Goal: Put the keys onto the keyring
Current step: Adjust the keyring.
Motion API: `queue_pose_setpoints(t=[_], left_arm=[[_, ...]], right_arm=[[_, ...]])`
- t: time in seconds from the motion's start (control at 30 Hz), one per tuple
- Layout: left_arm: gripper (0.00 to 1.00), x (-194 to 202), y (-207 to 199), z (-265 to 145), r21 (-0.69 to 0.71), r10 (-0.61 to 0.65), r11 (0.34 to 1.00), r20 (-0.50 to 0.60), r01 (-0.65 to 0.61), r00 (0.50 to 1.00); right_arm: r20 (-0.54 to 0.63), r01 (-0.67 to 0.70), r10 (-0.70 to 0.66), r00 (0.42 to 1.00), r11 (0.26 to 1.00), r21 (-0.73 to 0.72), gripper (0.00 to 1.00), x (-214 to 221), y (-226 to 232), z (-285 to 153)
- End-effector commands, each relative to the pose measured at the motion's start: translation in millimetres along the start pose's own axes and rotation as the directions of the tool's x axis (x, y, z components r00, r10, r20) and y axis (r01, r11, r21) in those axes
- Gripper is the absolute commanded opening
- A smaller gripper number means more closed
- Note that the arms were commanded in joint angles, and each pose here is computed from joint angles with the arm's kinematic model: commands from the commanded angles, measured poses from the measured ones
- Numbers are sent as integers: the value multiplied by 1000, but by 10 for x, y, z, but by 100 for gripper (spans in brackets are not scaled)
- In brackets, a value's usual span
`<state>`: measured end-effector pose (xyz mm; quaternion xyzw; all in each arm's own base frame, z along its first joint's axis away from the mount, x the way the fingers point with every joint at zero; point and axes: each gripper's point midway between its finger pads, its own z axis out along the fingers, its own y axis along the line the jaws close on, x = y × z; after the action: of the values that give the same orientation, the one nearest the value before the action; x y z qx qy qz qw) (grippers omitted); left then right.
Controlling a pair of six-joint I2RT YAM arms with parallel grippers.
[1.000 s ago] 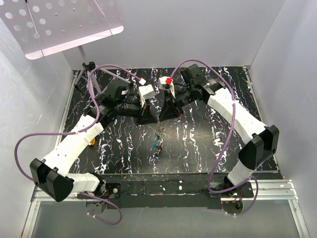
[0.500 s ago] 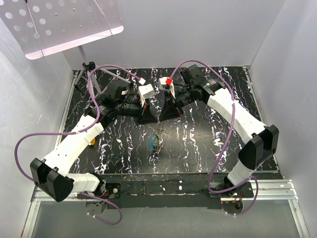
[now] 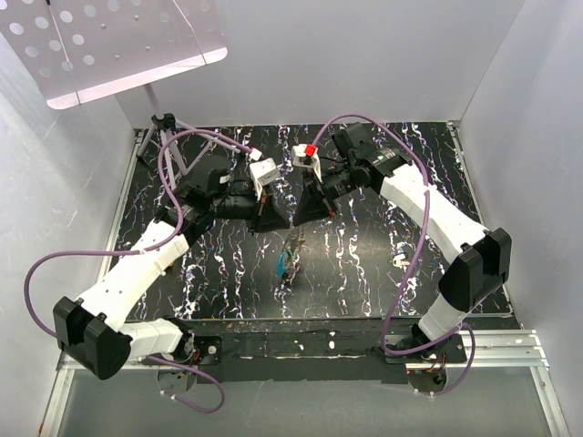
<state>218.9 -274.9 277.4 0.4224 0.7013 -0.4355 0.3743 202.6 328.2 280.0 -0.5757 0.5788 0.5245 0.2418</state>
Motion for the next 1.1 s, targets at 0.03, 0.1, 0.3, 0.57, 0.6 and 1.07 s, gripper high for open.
queue_pose_setpoints(t=[0.03,0.1,0.3,0.57,0.6,1.07], left_arm=[[18,-228,-136,-102,49,10,999,173,-19,985],[38,-272,-185,-131,65,62,995,231,-78,971],[47,-236,-233,-277,-1,195,977,399,-212,896],[45,-306,-60,-418,-87,173,985,552,-150,816],[45,-309,-74,-416,-70,163,986,568,-150,807],[38,-312,-202,-301,103,79,979,608,-178,790]], right_arm=[[75,11,-10,997,1000,-18,1,-158,106,-66],[99,5,-3,995,1000,-24,1,-189,109,-102],[138,-6,14,990,998,-55,1,-231,174,-181],[163,61,-41,986,991,-119,1,-249,354,-212],[162,64,-44,986,991,-118,1,-242,353,-212],[169,78,-55,984,987,-138,1,-251,382,-209]])
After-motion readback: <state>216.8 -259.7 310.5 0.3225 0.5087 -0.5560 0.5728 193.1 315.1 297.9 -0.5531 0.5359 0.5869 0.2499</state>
